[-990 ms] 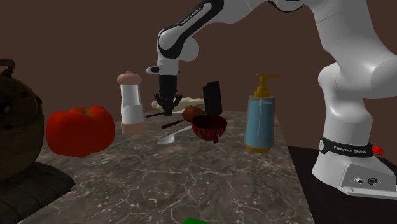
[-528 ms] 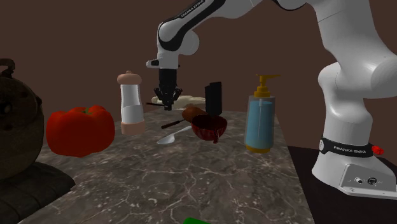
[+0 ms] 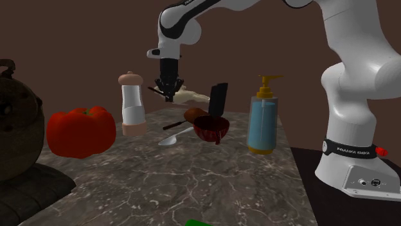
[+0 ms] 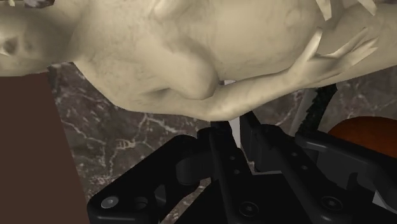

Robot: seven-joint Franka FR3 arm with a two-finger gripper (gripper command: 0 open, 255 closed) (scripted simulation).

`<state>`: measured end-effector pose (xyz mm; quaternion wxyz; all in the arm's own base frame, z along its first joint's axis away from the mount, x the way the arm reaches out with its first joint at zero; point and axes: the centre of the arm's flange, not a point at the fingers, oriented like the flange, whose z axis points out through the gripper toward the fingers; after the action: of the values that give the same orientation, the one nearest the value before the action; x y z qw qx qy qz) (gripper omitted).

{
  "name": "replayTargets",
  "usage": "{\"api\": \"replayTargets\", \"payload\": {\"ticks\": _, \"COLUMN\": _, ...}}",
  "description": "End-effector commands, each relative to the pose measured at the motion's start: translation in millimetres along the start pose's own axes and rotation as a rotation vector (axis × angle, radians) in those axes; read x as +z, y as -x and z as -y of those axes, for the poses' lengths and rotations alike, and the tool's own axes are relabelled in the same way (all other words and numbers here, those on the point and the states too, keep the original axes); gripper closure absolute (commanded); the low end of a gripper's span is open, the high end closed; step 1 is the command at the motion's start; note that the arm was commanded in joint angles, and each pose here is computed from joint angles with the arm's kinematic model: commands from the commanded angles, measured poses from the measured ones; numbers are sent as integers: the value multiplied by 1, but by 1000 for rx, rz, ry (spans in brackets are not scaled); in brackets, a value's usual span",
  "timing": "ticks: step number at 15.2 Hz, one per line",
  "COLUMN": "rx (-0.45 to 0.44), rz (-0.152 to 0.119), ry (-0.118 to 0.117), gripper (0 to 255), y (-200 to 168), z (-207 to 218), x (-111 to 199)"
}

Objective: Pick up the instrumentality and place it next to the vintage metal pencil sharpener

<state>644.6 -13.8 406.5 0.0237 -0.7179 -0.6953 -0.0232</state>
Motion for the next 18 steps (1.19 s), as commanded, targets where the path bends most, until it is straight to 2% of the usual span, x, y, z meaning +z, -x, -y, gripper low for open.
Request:
{"api": "replayTargets", "payload": {"ticks": 1, "rx": 0, "rz": 0, "ry": 1, "gripper": 255, "y": -1, "z": 0, "x": -11}}
{"api": "replayTargets", "payload": {"ticks": 18, "rx": 0, "rz": 0, "ry": 1, "gripper": 255, "y": -7, "z": 0, "x": -101}}
